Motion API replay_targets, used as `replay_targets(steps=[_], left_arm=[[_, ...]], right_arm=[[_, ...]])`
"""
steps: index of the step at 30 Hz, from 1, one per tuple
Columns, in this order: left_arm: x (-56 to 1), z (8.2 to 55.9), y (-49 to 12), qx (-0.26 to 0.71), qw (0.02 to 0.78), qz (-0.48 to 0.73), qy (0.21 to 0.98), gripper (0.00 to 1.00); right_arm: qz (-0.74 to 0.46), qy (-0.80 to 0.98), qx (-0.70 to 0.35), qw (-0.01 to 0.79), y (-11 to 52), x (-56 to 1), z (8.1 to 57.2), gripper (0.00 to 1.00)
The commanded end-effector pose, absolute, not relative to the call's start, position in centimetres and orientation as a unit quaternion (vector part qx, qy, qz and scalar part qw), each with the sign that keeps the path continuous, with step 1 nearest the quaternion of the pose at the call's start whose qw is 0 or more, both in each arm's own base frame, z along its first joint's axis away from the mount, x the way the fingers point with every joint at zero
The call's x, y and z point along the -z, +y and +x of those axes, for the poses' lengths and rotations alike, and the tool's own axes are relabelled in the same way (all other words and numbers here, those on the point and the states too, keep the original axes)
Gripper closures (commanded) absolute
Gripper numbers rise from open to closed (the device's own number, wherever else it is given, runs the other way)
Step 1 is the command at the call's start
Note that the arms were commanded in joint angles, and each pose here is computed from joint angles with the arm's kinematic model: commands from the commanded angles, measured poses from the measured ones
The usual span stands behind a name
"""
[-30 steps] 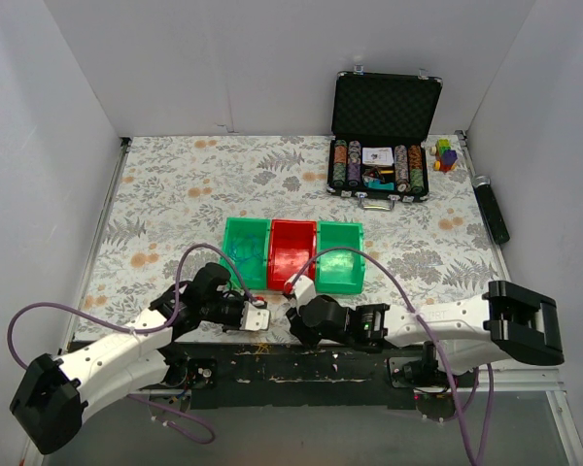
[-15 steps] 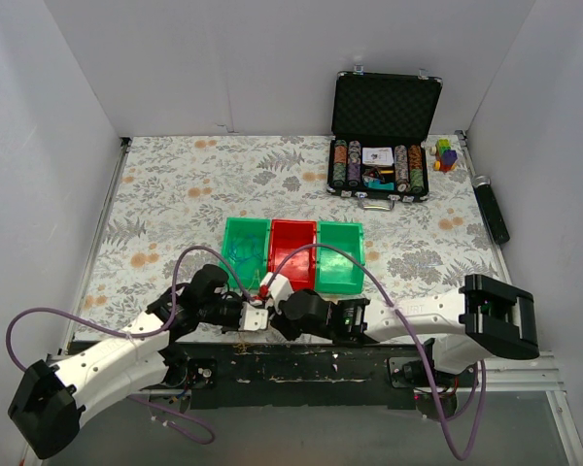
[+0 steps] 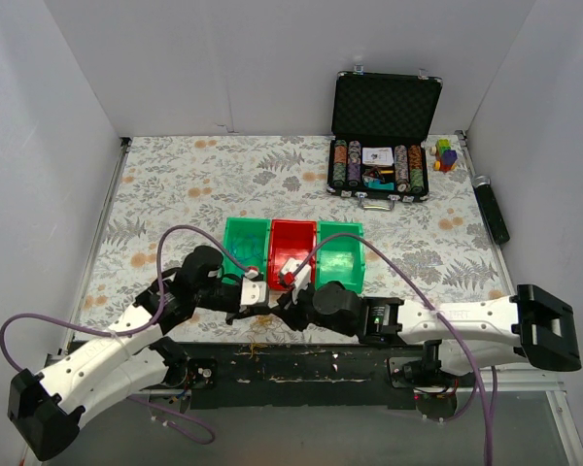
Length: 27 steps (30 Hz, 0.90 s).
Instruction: Untangle the cables
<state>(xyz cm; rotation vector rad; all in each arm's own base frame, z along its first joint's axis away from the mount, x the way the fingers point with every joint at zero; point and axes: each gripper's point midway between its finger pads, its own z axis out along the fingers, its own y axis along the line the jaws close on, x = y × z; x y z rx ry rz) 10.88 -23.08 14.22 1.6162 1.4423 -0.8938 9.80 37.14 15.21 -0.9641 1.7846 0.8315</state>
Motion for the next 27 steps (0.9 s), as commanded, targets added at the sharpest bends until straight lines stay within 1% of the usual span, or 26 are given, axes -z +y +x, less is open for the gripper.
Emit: replay_targets(steps=[1,6,9,13,21,27], left_arm=[[-19.9,10.1,-25.0,0.408,0.425,0.627,0.51,1.0],[-22.1,9.6,-25.5,0.429,0.429,0.619,0.499,1.0],[-22.3,9.7,-25.8,0.435,0.425,0.615,0.502,1.0],[-22.3,9.9,-26.0,0.434,0.428,0.613,0.503,1.0],[-22.8,9.7,-26.0,0.442,0.426,0.606,0.505,1.0],[-22.6,9.7,-26.0,0.441,0.426,0.607,0.506,1.0]], right_arm=[[-0.4,0.727,-0.336,0.445,36.0,-15.2,8.9,0.62],[-0.379,0.712,-0.365,0.465,34.6,-17.5,8.6,0.61],[-0.388,0.704,-0.374,0.463,34.7,-18.4,8.2,0.61],[-0.401,0.713,-0.356,0.452,34.4,-18.0,8.0,0.61],[-0.382,0.706,-0.339,0.49,34.0,-19.6,9.1,0.62],[-0.391,0.711,-0.329,0.483,32.8,-19.8,8.6,0.61]])
